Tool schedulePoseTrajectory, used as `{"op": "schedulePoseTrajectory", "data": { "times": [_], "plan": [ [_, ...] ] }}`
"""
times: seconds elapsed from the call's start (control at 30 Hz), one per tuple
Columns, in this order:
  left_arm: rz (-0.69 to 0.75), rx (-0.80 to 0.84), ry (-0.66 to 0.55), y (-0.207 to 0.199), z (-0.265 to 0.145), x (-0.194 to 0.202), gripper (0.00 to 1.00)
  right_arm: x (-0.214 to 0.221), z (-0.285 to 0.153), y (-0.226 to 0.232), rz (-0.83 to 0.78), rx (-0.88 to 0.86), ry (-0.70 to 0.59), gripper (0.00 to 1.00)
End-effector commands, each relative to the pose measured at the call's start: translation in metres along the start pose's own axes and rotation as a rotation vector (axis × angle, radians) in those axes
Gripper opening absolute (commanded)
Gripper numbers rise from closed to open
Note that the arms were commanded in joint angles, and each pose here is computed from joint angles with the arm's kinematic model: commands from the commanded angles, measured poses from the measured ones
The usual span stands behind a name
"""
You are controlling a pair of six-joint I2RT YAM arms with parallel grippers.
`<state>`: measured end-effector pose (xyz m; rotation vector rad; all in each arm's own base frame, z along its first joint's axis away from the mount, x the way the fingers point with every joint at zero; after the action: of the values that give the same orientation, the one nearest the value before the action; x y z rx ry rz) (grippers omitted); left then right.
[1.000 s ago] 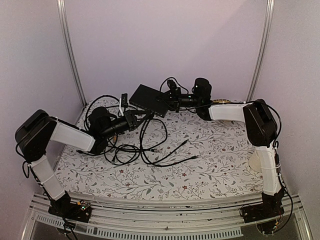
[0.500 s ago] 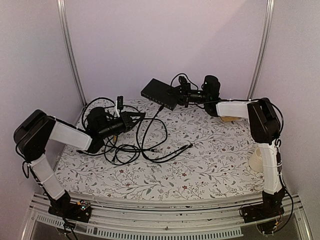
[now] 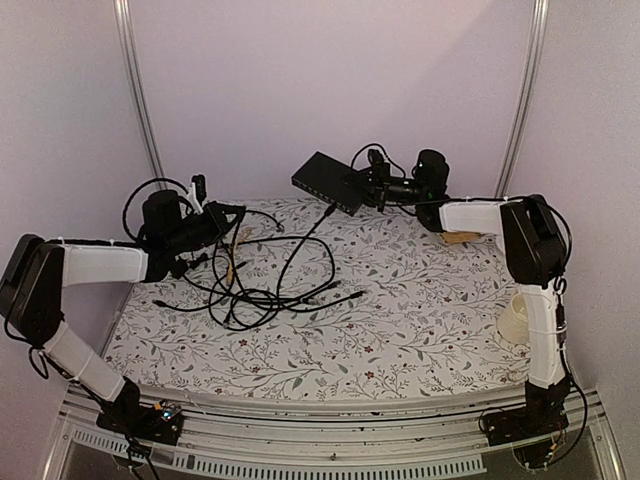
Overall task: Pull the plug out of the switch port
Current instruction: Place the connector at the corner of the board.
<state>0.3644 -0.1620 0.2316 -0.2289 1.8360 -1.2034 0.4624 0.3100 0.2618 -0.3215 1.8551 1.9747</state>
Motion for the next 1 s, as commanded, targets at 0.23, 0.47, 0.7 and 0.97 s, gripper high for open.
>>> {"op": "schedulePoseTrajectory", "data": {
  "times": [0.23,0.47,0.7,0.97],
  "plan": [
    [-0.040,-0.214,-0.172,0.037,-0.051,-0.049,0.00,-0.022,-0.040,0.072,-0.182,-0.058,-0.097,0.02],
    [-0.100,-0.320,-0.152,0.069,-0.052,-0.066,0.00,-0.018,-0.047,0.078,-0.195,-0.053,-0.098,0.02],
    [-0.125,-0.383,-0.101,0.105,-0.045,-0.072,0.10,-0.014,-0.049,0.083,-0.195,-0.056,-0.086,0.02],
    [-0.139,-0.471,-0.104,0.137,-0.043,-0.089,0.37,-0.004,-0.042,0.080,-0.184,-0.058,-0.063,0.02]
  ]
}}
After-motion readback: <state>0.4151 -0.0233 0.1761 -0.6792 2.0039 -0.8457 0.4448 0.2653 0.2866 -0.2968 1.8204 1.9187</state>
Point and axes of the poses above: each gripper's point midway between its finger pads, its own z axis out along the fingers, its own y axis along the line the jaws close on, x = y × z, the point moved 7 cm from there along -z, back along the fingers, and after that the axes turned 7 degrees about -z, right-handed, at the moved point
